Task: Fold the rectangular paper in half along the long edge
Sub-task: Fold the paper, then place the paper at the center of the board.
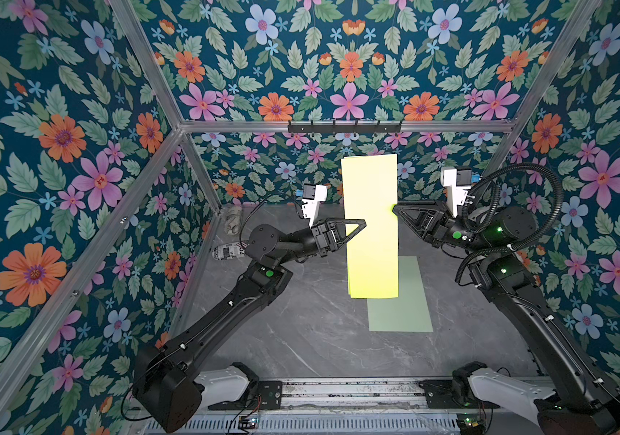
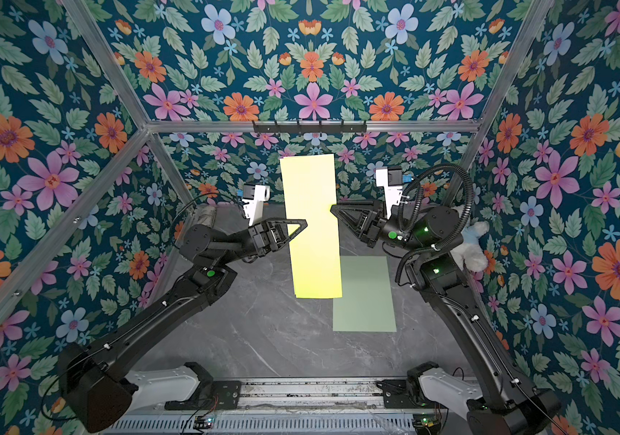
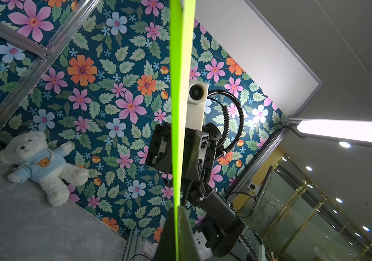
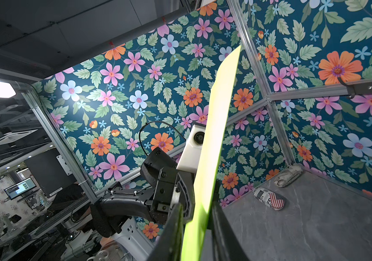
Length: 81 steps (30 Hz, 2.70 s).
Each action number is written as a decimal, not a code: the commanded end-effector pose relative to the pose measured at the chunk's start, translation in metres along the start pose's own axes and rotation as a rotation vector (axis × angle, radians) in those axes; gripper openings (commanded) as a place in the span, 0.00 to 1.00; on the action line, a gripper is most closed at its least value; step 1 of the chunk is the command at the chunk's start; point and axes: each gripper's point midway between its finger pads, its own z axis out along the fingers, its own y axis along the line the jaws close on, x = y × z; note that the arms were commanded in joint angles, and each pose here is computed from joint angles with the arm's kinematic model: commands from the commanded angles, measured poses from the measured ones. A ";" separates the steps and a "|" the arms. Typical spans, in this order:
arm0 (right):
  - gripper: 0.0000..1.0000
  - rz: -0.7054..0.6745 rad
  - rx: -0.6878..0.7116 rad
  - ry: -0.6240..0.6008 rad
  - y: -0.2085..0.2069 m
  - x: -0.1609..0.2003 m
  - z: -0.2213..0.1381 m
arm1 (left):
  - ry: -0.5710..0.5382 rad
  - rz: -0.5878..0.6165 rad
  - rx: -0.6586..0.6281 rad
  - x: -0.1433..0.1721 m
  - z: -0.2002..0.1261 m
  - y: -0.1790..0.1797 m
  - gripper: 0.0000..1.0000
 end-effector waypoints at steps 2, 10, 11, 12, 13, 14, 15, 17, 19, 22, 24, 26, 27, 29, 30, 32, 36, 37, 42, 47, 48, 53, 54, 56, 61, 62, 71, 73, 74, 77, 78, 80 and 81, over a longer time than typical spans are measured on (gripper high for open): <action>0.00 -0.035 -0.037 -0.037 0.008 -0.012 0.002 | -0.008 0.011 0.019 0.001 0.000 -0.002 0.00; 0.23 -0.038 0.009 -0.077 -0.006 -0.025 0.007 | 0.004 -0.001 0.015 0.007 0.001 0.000 0.00; 0.23 -0.038 0.014 -0.081 -0.008 -0.027 0.007 | 0.003 0.000 0.014 0.007 0.001 -0.001 0.00; 0.17 -0.041 0.009 -0.081 -0.008 -0.027 0.008 | 0.004 -0.001 0.014 0.007 0.001 -0.001 0.00; 0.05 -0.044 0.002 -0.081 -0.008 -0.028 0.009 | 0.003 -0.002 0.014 0.008 0.001 -0.001 0.00; 0.00 -0.044 0.000 -0.082 -0.008 -0.029 0.010 | 0.002 -0.002 0.013 0.008 0.000 -0.001 0.00; 0.00 -0.047 -0.009 -0.082 -0.008 -0.029 0.011 | 0.004 -0.005 0.012 0.009 0.000 0.000 0.00; 0.00 -0.051 -0.015 -0.088 -0.006 -0.032 0.012 | 0.005 -0.005 0.013 0.010 0.000 -0.001 0.00; 0.10 -0.049 -0.009 -0.089 -0.007 -0.035 0.014 | 0.005 -0.006 0.012 0.010 0.000 -0.001 0.00; 0.18 -0.057 0.001 -0.094 -0.010 -0.040 0.017 | 0.009 -0.010 0.011 0.012 0.001 0.000 0.00; 0.00 -0.068 -0.017 -0.092 -0.007 -0.042 0.018 | 0.010 -0.011 0.012 0.013 0.001 -0.001 0.00; 0.00 -0.078 -0.026 -0.096 -0.006 -0.044 0.019 | 0.011 -0.012 0.013 0.013 0.002 -0.001 0.00; 0.00 -0.079 -0.027 -0.097 -0.006 -0.045 0.020 | 0.012 -0.011 0.014 0.014 0.002 -0.002 0.00; 0.06 -0.073 -0.012 -0.095 -0.009 -0.049 0.022 | 0.014 -0.013 0.011 0.015 0.002 -0.001 0.00; 0.14 -0.073 0.003 -0.099 -0.012 -0.051 0.023 | 0.015 -0.013 0.011 0.016 0.002 -0.001 0.00; 0.14 -0.085 0.005 -0.100 -0.013 -0.053 0.024 | 0.016 -0.013 0.012 0.016 0.003 -0.002 0.00; 0.00 -0.103 -0.028 -0.089 -0.009 -0.055 0.027 | 0.018 -0.012 0.009 0.018 0.003 -0.002 0.00; 0.00 -0.100 -0.019 -0.090 -0.011 -0.057 0.029 | 0.018 -0.012 0.007 0.018 0.003 -0.002 0.00; 0.00 -0.123 -0.004 -0.094 -0.016 -0.064 0.029 | 0.020 -0.013 0.002 0.019 0.003 -0.003 0.00; 0.13 -0.117 0.006 -0.096 -0.020 -0.071 0.030 | 0.019 -0.007 -0.003 0.019 0.002 -0.004 0.00; 0.00 -0.124 -0.005 -0.092 -0.019 -0.070 0.030 | 0.020 -0.006 -0.005 0.020 0.002 -0.004 0.00; 0.00 -0.113 0.002 -0.111 -0.024 -0.074 0.025 | 0.025 -0.006 -0.029 0.022 0.000 0.001 0.00; 0.26 -0.108 0.043 -0.108 -0.031 -0.074 0.025 | 0.030 -0.008 -0.048 0.025 -0.001 0.007 0.00; 0.51 -0.128 0.163 -0.120 -0.049 -0.074 0.019 | 0.044 -0.014 -0.114 0.032 -0.005 0.024 0.00; 0.53 -0.176 0.717 -0.212 -0.123 -0.068 -0.042 | 0.080 -0.105 -0.433 0.064 -0.048 0.115 0.00; 0.53 -0.164 0.796 -0.199 -0.135 -0.061 -0.052 | 0.084 -0.129 -0.513 0.072 -0.063 0.136 0.00; 0.51 -0.015 1.044 0.195 -0.189 0.124 -0.048 | 0.140 -0.290 -1.011 0.160 -0.207 0.269 0.00; 0.50 0.059 1.023 0.248 -0.195 0.164 -0.046 | 0.158 -0.309 -1.035 0.178 -0.218 0.283 0.00; 0.50 0.083 1.021 0.271 -0.198 0.179 -0.047 | 0.164 -0.319 -1.047 0.184 -0.222 0.289 0.00; 0.49 0.127 1.035 0.327 -0.205 0.212 -0.051 | 0.185 -0.347 -1.072 0.205 -0.234 0.307 0.00; 0.49 0.143 1.034 0.341 -0.205 0.220 -0.052 | 0.191 -0.357 -1.085 0.211 -0.239 0.312 0.00; 0.48 0.165 1.014 0.353 -0.204 0.229 -0.050 | 0.207 -0.370 -1.115 0.222 -0.247 0.321 0.00; 0.48 0.175 1.003 0.359 -0.203 0.233 -0.049 | 0.216 -0.374 -1.132 0.227 -0.252 0.324 0.00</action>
